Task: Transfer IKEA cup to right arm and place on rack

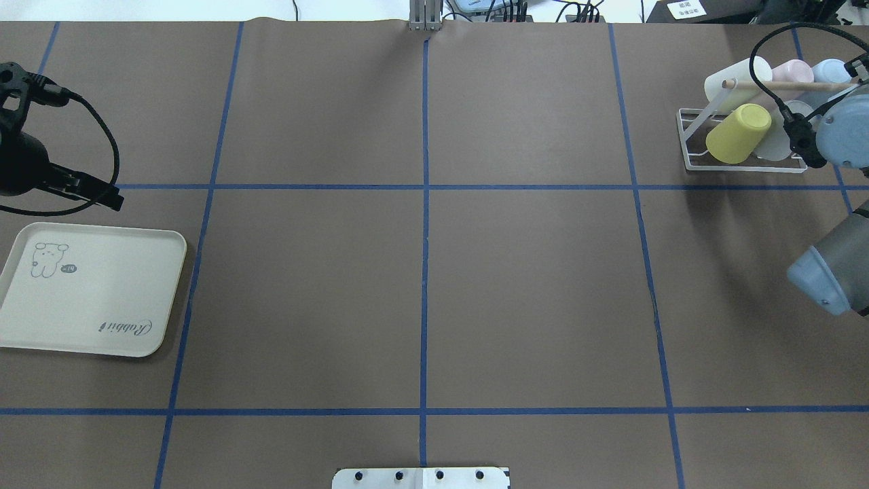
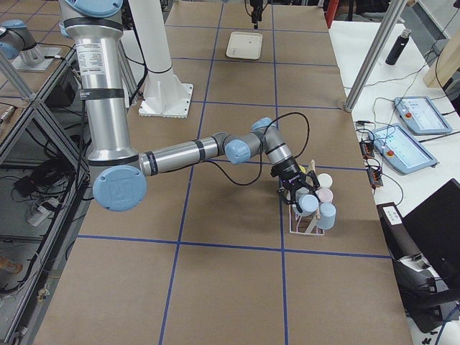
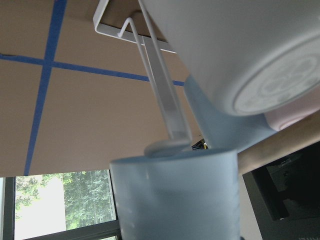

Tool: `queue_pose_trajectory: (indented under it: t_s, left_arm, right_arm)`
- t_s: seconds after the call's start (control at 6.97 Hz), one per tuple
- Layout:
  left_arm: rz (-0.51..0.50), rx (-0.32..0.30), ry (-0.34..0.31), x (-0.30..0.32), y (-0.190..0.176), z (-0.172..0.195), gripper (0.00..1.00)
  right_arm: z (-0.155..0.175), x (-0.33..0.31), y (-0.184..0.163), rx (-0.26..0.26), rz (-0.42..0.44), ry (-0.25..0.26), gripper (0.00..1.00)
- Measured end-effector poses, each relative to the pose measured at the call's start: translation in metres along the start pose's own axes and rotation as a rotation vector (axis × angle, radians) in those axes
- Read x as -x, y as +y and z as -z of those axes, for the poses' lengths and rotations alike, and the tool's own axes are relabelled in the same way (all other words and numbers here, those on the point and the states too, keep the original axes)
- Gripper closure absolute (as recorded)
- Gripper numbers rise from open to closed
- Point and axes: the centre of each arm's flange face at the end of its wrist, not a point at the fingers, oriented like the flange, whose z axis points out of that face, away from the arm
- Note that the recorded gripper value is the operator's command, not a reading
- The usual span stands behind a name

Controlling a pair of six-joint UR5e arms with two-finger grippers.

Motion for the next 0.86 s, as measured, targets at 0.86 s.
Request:
queue_pose_trajectory:
  t_s: [0.86]
  left_arm:
    - [0.000, 0.000, 0.000, 0.000, 0.000, 0.000, 0.00]
  right_arm:
    - [-0.005, 0.005, -0.020, 0.029, 0.042, 0.003, 0.08]
